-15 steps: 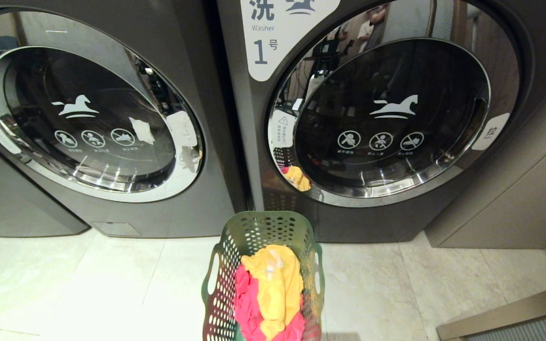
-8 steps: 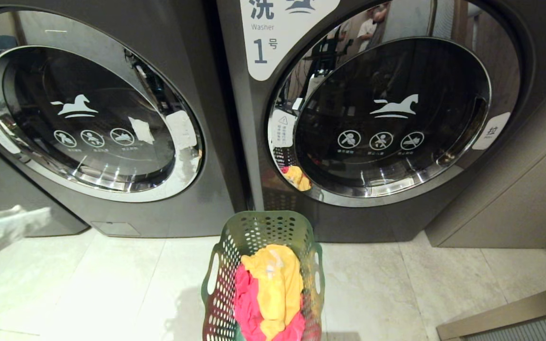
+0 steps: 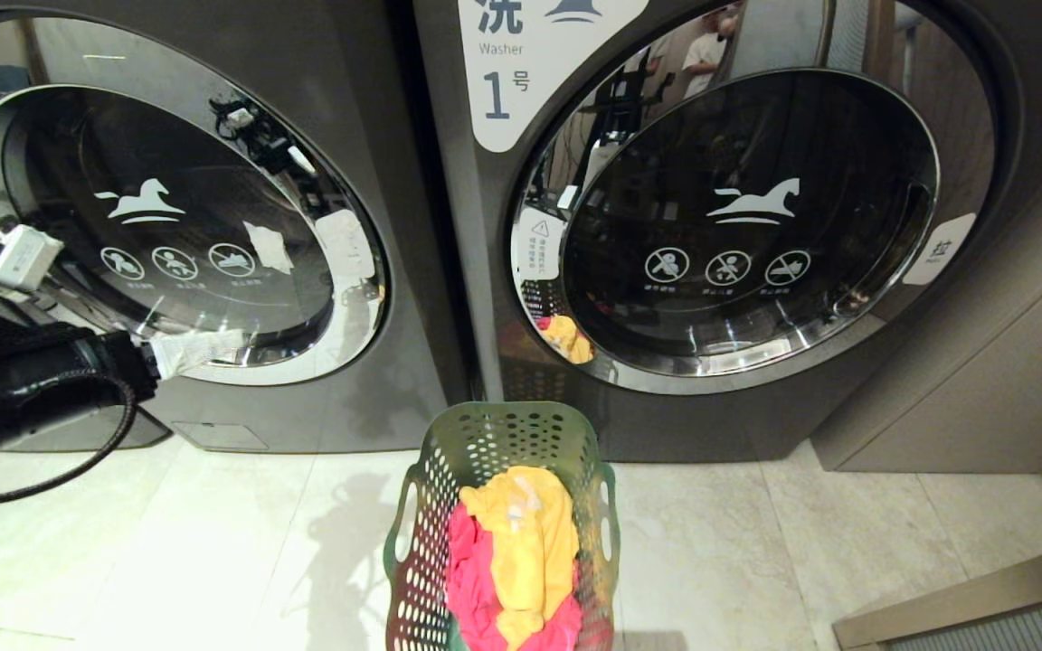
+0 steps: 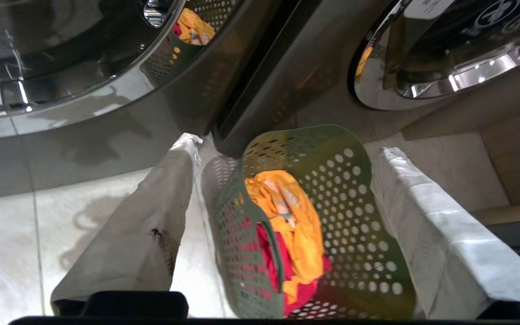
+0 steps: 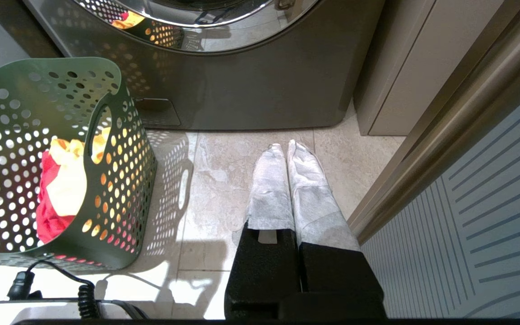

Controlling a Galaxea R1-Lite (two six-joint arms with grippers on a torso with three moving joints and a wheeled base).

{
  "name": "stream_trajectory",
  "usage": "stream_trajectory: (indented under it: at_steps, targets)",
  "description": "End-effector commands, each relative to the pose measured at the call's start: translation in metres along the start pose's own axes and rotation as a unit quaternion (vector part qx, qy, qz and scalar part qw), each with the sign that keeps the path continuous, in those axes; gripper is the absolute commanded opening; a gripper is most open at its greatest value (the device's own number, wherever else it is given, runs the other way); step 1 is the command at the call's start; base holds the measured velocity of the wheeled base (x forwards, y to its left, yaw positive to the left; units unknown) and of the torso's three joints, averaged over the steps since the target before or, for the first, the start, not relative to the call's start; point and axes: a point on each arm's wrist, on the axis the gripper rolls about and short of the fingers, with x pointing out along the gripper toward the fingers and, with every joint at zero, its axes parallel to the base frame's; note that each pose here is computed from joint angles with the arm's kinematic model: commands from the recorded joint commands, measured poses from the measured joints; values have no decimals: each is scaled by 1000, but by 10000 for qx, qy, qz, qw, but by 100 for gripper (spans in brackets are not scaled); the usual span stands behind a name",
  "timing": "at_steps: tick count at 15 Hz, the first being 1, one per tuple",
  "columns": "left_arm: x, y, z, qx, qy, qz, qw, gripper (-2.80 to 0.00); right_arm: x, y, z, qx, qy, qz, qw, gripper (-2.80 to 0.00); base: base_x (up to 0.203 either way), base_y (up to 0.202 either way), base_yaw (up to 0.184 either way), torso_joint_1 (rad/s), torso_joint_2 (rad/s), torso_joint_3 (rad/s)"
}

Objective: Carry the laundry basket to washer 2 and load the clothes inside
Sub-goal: Open the lid of the washing machine

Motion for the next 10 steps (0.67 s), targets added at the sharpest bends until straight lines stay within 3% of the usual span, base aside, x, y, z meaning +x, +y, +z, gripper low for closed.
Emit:
stream_trajectory:
  at_steps: [1,5,9,10]
  targets:
    - [17,22,-17,-15,208,-10,9998,0,0,0,0,0,1,8,10000,-280,0,0,0,0,0,0]
    - [47,48,-25,1034,-216,-344,9938,0,0,0,0,0,1,0,10000,-280,0,0,0,0,0,0]
    - [74,67,-15,1860,-1013,-393,9765,0,0,0,0,0,1,0,10000,-280,0,0,0,0,0,0]
    - [78,69,-15,1917,-1072,-402,9748,0,0,0,0,0,1,0,10000,-280,0,0,0,0,0,0]
